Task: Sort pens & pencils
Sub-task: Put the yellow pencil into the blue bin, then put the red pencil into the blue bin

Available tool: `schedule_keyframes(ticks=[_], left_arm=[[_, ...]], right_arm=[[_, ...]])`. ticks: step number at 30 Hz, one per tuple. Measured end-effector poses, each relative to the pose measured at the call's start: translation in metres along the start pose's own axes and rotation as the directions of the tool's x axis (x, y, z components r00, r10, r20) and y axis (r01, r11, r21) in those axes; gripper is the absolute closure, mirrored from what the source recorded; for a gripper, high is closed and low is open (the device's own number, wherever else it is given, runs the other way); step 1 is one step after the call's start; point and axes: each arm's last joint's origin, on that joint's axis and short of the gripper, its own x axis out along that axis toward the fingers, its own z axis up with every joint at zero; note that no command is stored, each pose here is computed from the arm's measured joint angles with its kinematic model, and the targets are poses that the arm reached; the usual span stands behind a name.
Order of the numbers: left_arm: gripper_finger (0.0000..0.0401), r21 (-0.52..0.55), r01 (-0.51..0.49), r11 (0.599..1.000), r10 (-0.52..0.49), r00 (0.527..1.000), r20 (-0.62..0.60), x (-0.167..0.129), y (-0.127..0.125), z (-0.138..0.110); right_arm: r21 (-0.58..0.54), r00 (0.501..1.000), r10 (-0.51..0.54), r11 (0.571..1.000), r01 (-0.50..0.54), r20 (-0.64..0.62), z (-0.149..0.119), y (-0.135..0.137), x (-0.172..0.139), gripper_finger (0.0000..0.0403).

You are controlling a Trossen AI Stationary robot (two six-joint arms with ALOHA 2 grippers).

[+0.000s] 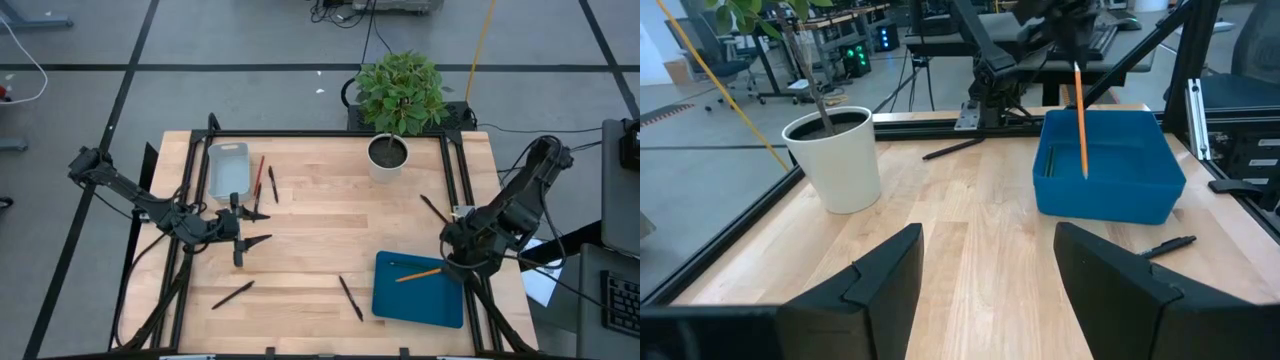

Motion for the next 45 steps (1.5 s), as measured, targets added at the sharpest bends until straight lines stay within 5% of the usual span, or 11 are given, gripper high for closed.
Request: schedule_keyframes(ticks=[7,26,37,45], left_arm=[[0.0169,0.000,0.000,1.000,0.000,1.000,0.000,0.000,0.000,0.000],[0.0169,-0.005,0.000,1.000,0.000,1.000,0.000,0.000,0.000,0.000],[0.0169,-0.007,0.000,1.000,0.000,1.000,0.000,0.000,0.000,0.000],[0.0169,-0.009,0.001,1.000,-0.001,1.000,0.000,0.000,0.000,0.000]], right_arm=[[-0.091,0.998,0.021,0.996,-0.016,0.054,0.000,0.012,0.010,0.0393],[-0.102,0.991,-0.089,0.990,0.099,0.098,-0.002,0.020,0.034,0.0343],[-0.052,0.988,-0.113,0.992,0.119,0.107,-0.001,0.018,0.034,0.0276],[-0.215,0.949,-0.020,0.972,0.092,0.316,0.006,0.028,0.037,0.0260]])
